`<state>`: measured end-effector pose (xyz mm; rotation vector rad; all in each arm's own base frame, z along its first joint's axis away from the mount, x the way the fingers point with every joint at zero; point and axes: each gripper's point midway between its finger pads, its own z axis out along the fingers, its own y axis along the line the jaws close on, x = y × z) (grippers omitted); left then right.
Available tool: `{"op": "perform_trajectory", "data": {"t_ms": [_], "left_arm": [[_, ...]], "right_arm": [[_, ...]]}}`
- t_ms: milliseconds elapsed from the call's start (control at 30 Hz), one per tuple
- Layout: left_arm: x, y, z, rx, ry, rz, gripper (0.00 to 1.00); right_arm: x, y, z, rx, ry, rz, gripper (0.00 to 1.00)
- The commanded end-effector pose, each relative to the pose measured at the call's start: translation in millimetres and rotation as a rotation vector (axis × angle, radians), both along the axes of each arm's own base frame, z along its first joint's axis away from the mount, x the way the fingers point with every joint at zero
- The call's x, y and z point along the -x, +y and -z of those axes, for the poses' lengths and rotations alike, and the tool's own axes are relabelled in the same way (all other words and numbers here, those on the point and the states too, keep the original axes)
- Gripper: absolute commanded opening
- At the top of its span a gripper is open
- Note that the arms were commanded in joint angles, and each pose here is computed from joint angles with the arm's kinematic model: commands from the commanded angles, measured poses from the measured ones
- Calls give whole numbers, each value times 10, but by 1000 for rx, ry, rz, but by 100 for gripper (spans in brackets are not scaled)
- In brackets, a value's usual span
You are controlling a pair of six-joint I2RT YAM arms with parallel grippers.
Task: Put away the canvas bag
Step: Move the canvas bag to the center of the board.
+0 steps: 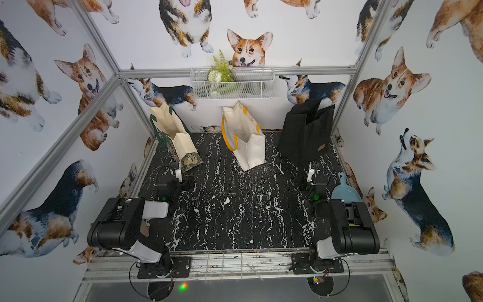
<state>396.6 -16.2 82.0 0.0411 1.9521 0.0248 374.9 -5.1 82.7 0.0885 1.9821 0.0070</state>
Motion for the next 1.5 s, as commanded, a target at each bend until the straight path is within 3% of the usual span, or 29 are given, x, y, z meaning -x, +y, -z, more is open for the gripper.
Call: {"op": "perform_trajectory", "data": {"t_ms": [0,1033,1100,1200,1300,1467], "left_arm": [[-19,4,-75,-11,-33,1,100],[-14,53,-95,-12,-40,-22,100],[22,99,-199,-20,-52,-55,100],[102,213,-516,-39,-37,-161,100],[225,283,-871,26,-16,-250,100],[469,404,-1289,172,14,-395,100]], "right_arm": [[-29,11,-58,0,-22,-7,99],[-29,10,-65,2,-25,-7,99],[-16,-58,-178,19,-48,48,99],[87,-106,-426,4,40,124,99],[201,-24,-680,-22,118,164,99],[534,416,-1260,-57,126,188,99]]}}
